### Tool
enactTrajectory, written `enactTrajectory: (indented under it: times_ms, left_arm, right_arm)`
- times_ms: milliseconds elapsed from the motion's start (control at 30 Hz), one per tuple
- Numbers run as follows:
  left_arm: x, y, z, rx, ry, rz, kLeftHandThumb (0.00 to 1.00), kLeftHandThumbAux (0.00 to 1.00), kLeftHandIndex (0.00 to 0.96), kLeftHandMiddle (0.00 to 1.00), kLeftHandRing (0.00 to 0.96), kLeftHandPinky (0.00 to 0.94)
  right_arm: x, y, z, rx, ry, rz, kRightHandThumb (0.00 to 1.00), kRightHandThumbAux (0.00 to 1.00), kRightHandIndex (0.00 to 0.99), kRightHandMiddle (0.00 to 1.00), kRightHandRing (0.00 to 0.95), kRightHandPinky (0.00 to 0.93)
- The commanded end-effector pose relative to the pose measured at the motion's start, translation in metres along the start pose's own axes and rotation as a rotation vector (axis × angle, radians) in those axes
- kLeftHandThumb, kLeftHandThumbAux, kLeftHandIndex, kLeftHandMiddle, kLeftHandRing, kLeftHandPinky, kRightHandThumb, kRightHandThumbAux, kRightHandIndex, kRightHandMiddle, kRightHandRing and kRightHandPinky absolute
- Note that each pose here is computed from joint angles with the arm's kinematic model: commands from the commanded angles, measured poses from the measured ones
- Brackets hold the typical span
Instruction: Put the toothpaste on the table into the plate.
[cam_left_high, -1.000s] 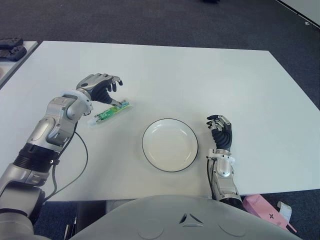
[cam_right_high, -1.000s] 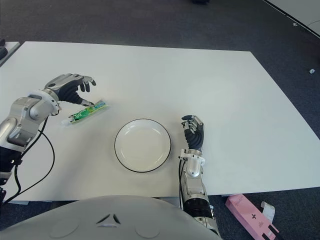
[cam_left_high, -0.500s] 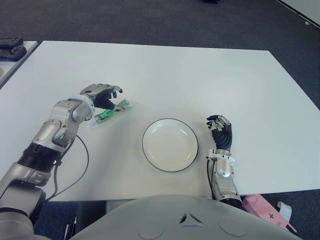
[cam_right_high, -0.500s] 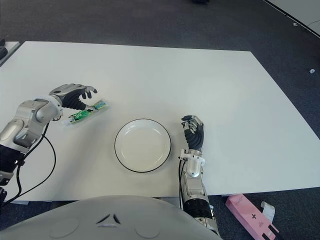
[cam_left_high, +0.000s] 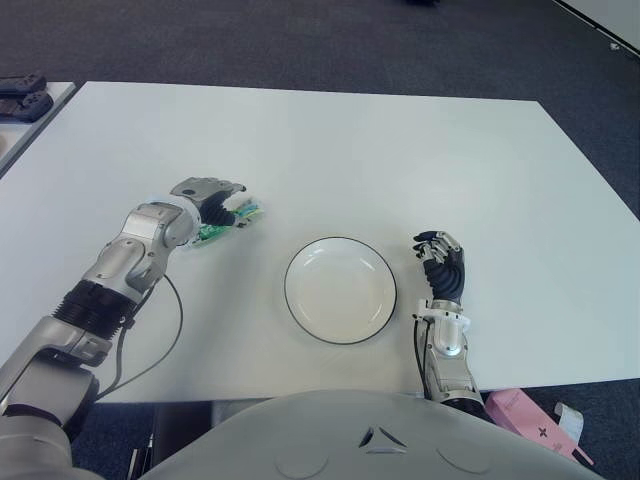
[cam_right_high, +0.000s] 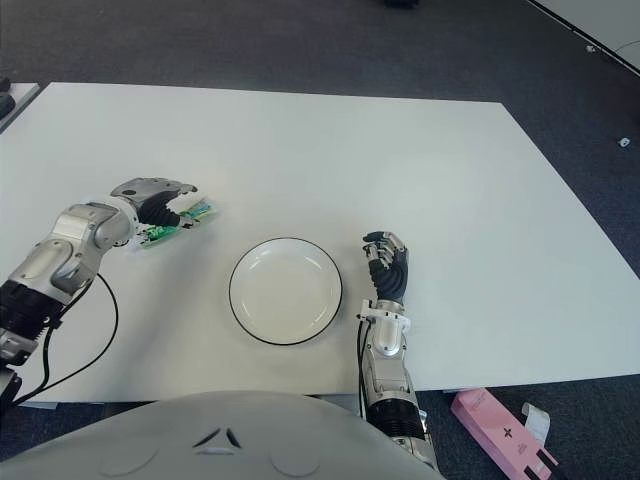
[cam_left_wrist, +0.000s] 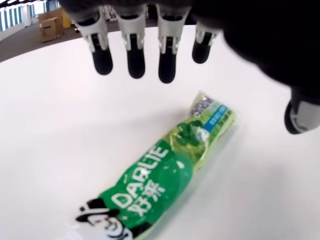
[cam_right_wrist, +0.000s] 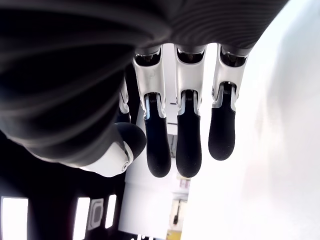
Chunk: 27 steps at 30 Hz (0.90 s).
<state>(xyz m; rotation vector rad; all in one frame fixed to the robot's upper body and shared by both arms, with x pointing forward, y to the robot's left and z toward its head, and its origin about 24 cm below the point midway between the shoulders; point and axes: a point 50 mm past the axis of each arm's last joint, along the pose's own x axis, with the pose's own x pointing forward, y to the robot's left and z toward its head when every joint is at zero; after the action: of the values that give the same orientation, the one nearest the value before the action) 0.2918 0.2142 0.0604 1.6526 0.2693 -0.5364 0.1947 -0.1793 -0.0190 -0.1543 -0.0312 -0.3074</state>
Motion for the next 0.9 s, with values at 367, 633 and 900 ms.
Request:
enactTrajectory:
  times_ms: [367,633,900]
  left_arm:
    - [0.011,-0.01,0.0,0.011,0.023,-0.025,0.26,0.269,0.1,0.158,0.137,0.179]
    - [0.017,-0.016,-0.002,0.014,0.031,-0.032,0.253,0.265,0.103,0.166,0.143,0.174]
    - [0.023,-0.022,-0.005,0.025,0.05,-0.038,0.247,0.264,0.09,0.164,0.14,0.167]
  right_arm:
    - [-0.009,-0.002,-0.01,-0.008,0.056,0.003,0.712,0.733,0.426,0.493,0.512,0.511]
    - [-0.01,-0.003,-0.01,-0.009,0.059,0.003,0.713,0.732,0.427,0.495,0.509,0.508]
    - [-0.01,-0.003,-0.01,-0.012,0.06,0.001,0.714,0.732,0.427,0.493,0.508,0.522]
